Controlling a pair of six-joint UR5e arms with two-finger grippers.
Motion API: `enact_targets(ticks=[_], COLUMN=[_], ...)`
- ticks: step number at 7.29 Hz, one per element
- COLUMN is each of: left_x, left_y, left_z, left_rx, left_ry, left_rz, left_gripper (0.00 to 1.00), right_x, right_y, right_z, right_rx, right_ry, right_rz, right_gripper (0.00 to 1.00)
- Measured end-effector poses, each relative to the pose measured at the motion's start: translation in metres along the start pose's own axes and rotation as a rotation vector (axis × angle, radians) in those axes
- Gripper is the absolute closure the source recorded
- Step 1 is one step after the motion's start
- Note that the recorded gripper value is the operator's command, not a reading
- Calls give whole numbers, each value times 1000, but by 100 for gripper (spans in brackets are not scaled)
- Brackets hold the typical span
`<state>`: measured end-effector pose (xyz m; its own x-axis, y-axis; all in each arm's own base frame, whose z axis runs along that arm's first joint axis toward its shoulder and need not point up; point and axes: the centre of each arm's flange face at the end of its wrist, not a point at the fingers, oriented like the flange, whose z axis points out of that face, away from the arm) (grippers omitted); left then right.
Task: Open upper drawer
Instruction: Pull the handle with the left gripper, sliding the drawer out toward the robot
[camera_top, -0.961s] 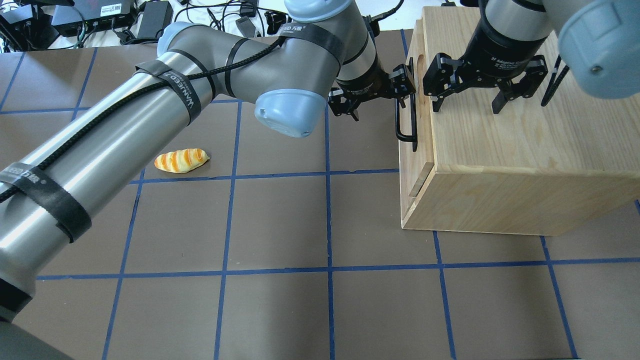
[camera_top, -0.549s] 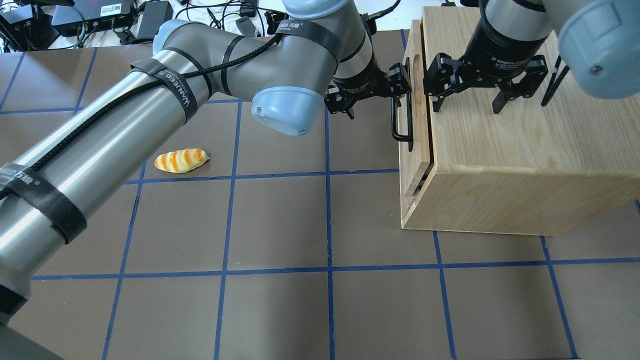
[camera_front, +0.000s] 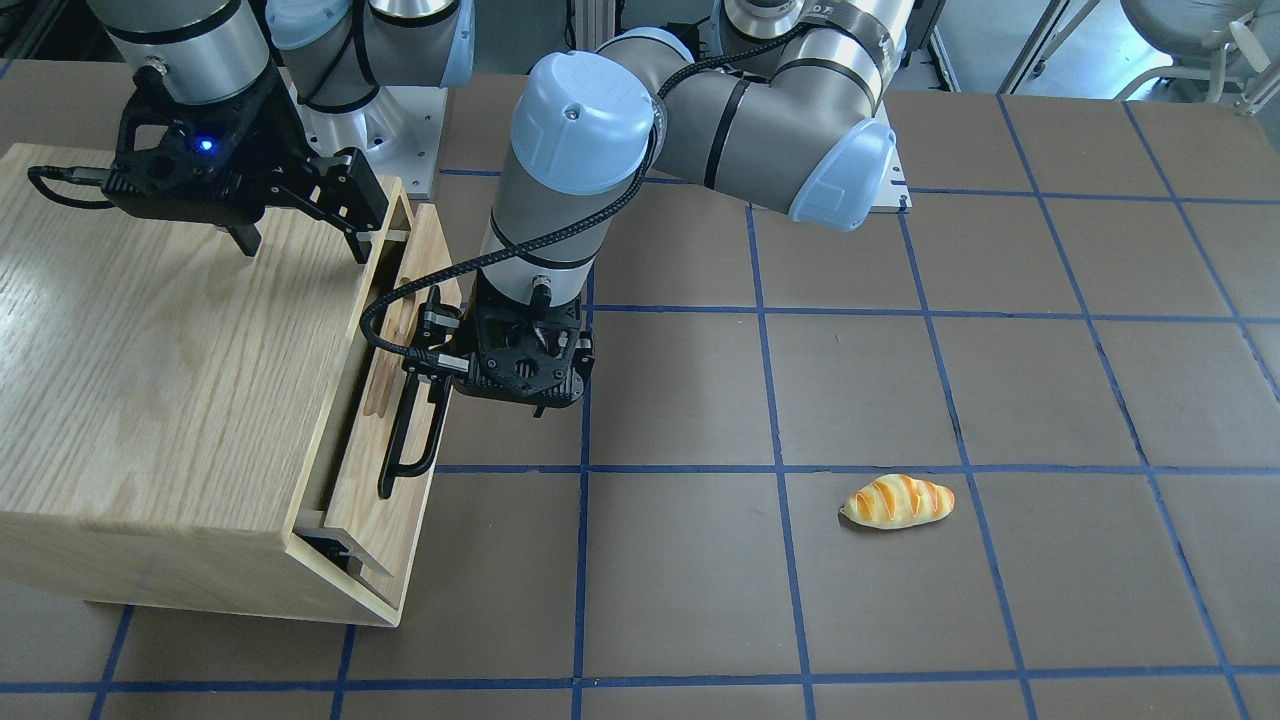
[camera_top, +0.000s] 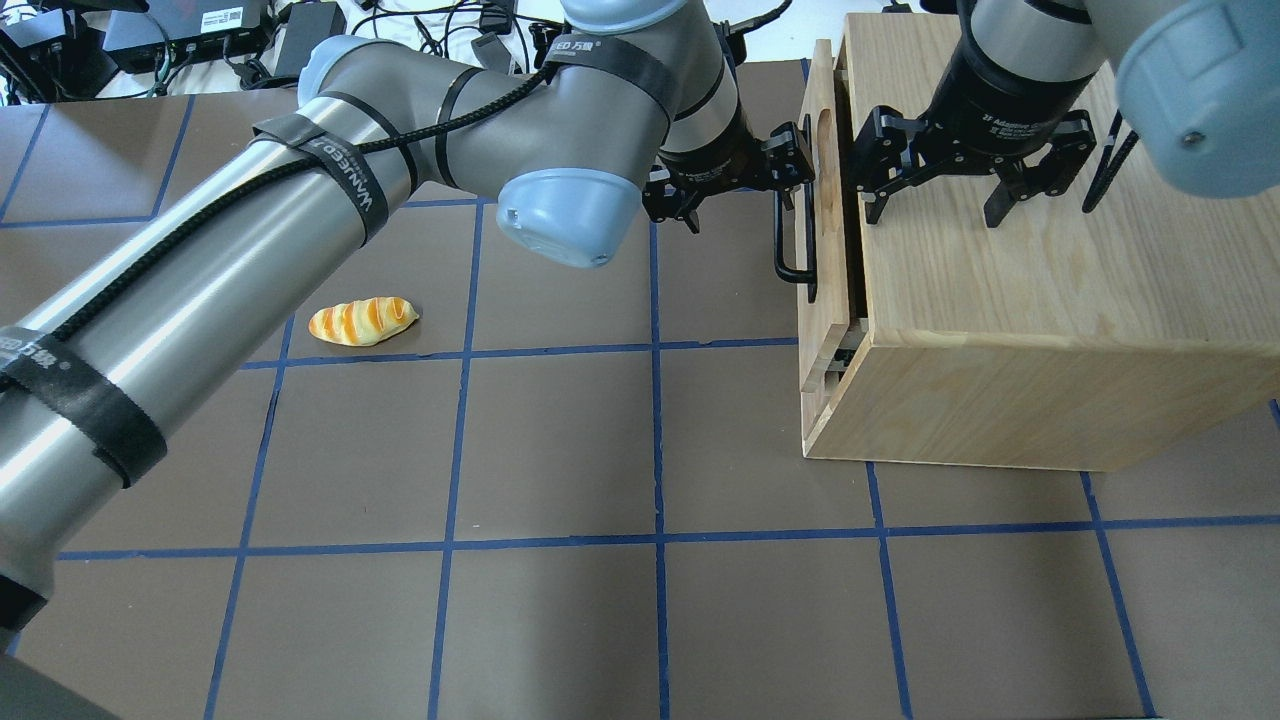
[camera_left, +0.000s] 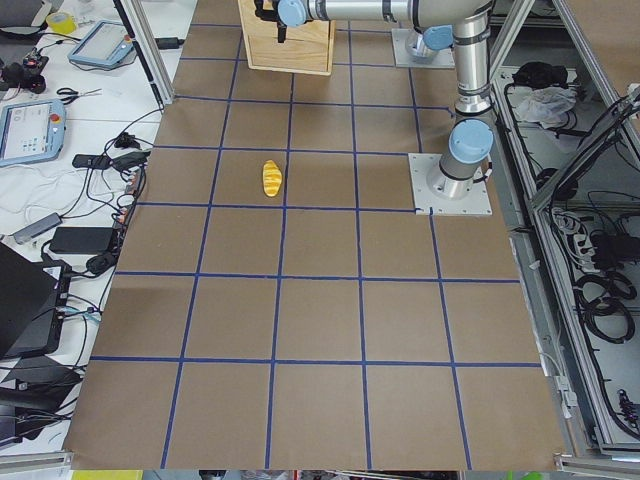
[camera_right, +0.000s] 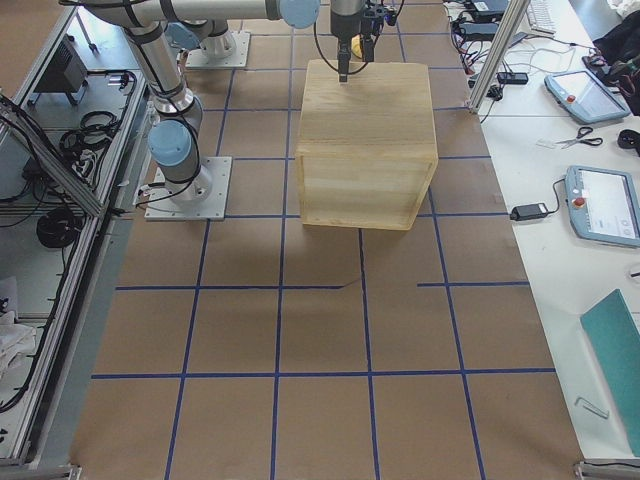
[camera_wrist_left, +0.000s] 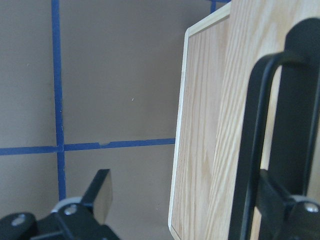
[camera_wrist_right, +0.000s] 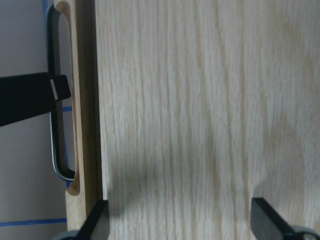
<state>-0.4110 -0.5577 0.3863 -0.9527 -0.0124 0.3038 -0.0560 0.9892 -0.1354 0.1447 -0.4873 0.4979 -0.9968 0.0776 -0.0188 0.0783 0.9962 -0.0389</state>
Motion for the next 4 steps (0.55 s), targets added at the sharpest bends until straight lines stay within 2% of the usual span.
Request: enact_targets(ticks=[4], left_x=[-20], left_y=[-13], left_z=[-6], left_rx=[5], left_ry=[-28], left_rz=[5], left_gripper=[0], right_x=[0], right_y=[0], right_z=[0], right_rx=[0], right_ry=[0], right_rz=[0], right_gripper=[0])
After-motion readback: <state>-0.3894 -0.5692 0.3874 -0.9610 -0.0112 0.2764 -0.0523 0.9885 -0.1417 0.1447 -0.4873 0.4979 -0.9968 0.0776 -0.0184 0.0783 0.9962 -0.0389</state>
